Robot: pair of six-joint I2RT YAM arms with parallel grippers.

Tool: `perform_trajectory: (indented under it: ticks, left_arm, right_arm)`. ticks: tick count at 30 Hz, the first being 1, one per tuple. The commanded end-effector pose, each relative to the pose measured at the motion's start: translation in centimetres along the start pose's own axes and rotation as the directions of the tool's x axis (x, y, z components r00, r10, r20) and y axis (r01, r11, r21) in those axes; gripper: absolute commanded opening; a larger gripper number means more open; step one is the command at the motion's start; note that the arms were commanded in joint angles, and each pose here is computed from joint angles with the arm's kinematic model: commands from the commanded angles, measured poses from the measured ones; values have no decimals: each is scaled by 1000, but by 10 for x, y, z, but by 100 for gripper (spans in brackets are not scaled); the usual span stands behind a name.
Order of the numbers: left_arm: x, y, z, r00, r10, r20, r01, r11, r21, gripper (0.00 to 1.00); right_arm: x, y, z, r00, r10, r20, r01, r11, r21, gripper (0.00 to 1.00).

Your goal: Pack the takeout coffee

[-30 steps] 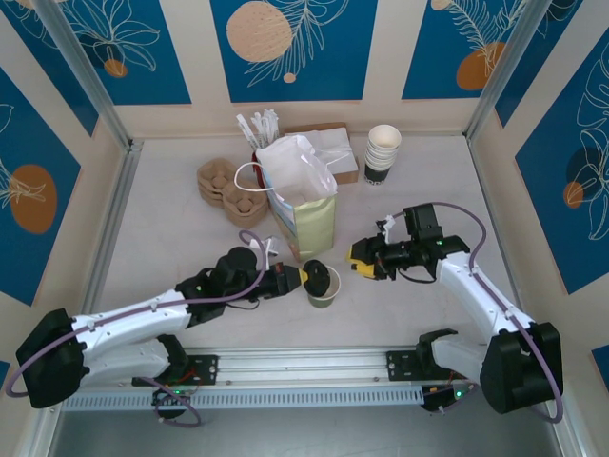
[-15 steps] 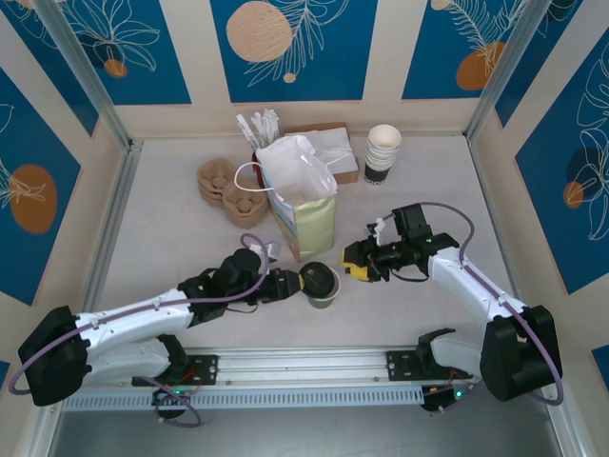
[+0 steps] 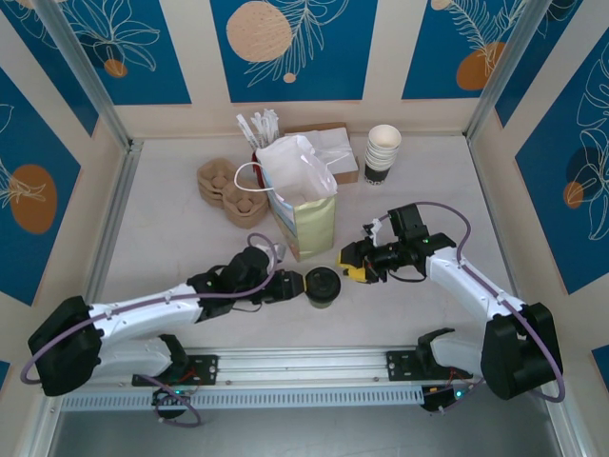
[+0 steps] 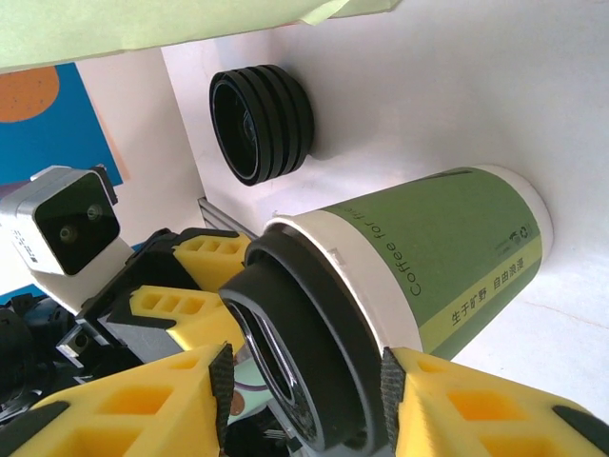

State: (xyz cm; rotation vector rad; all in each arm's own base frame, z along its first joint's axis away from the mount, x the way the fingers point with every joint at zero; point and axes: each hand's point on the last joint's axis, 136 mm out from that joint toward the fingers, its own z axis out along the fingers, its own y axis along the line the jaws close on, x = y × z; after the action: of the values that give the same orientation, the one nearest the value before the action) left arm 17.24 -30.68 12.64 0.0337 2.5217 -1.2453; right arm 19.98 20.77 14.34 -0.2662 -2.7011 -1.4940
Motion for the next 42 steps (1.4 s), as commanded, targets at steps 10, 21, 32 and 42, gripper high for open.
perform_trajectory:
  ticks: [10, 21, 32, 42]
  left_arm:
    - [-14, -17, -16, 997, 80, 25, -79, 997, -16, 38]
    - [-21, -27, -37, 986, 157, 55, -155, 987, -36, 59]
    - [-18, -29, -27, 990, 142, 4, -142, 989, -48, 64]
    - [-20, -29, -31, 989, 148, 8, -148, 987, -61, 65]
  right_arm:
    - [5, 3, -5, 1000, -16, -1, 16, 1000, 15, 48]
    - [17, 4, -19, 999, -33, 24, 31, 997, 77, 48]
    - [40, 8, -20, 1000, -17, -10, 18, 996, 88, 45]
    - [45, 11, -7, 999, -28, -32, 31, 996, 89, 45]
